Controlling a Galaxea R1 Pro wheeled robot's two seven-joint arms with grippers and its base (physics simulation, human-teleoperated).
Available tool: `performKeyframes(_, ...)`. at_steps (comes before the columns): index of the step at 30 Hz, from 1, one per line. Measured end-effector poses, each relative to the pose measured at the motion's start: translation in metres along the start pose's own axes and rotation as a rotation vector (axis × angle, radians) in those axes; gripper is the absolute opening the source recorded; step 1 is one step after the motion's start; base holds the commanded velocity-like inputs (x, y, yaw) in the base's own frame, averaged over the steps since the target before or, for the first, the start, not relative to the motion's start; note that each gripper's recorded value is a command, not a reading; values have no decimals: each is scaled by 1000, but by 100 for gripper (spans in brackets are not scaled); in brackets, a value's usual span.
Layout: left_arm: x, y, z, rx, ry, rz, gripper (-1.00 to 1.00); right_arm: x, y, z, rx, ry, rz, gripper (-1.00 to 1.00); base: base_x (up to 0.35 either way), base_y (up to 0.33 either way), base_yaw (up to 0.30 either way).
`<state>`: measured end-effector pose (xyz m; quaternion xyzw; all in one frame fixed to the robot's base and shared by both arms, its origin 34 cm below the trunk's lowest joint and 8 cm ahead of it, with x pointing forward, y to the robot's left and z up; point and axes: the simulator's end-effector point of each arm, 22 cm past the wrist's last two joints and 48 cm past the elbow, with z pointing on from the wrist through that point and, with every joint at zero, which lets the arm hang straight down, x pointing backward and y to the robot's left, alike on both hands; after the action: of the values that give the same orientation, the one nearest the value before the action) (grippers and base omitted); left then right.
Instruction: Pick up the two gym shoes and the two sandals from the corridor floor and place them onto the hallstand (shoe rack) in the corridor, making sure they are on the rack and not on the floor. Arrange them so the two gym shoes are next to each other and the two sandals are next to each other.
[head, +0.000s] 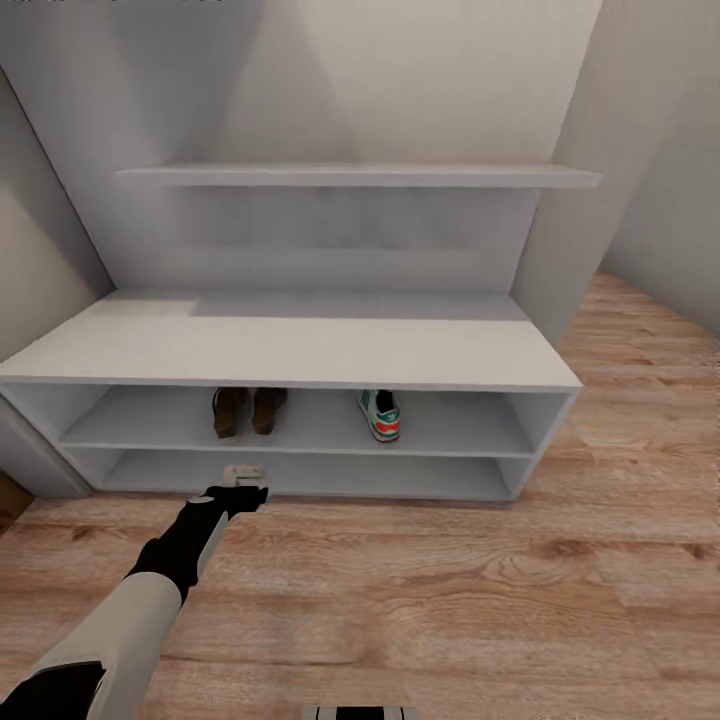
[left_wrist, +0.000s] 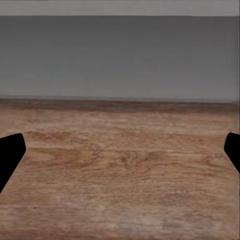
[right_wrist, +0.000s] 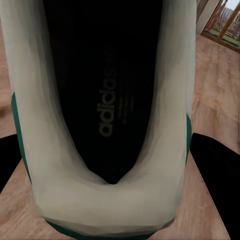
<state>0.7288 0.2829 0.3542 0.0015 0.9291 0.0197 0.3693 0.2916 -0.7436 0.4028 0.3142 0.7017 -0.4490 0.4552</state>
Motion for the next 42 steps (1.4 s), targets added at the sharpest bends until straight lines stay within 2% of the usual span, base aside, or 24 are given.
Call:
performKeyframes(10, 1, 2, 0, -2, -4, -5, 100, 0, 0, 0, 0, 0, 0, -100, -244, -184, 0)
performKeyframes(16, -2, 6, -1, -3, -93, 1, 100, 0, 1, 0, -1, 0, 1, -100, -329, -22, 0)
performKeyframes(20, 26, 8, -5, 0, -119, 7, 100, 0, 1, -1, -1, 0, 3, -100, -282, -3, 0)
performKeyframes(24, 55, 22, -13, -6, -161, 29, 100, 5, 4, -4, -5, 9, 6, -100, -57, 0, 0)
performKeyframes(27, 75, 24, -17, 19, -163, 43, 100, 8, 7, -7, -7, 15, 9, -100, -9, 0, 0)
performKeyframes(28, 91, 33, -28, 110, -203, 79, 100, 14, 11, -12, -13, 25, 12, -100, 0, 0, 0)
performKeyframes(30, 100, 40, -33, 137, -204, 85, 100, 14, 11, -12, -12, 26, 13, -100, 0, 0, 0)
performKeyframes(37, 126, 55, -48, 177, -219, 65, 100, 14, 11, -12, -13, 27, 12, -100, 0, 0, 0)
performKeyframes(39, 145, 74, -59, 166, -223, 74, 100, 14, 11, -12, -14, 27, 11, -100, 0, 0, 0)
performKeyframes(42, 157, 70, -67, 225, -213, 89, 100, 14, 11, -12, -14, 26, 12, -100, 0, 0, 0)
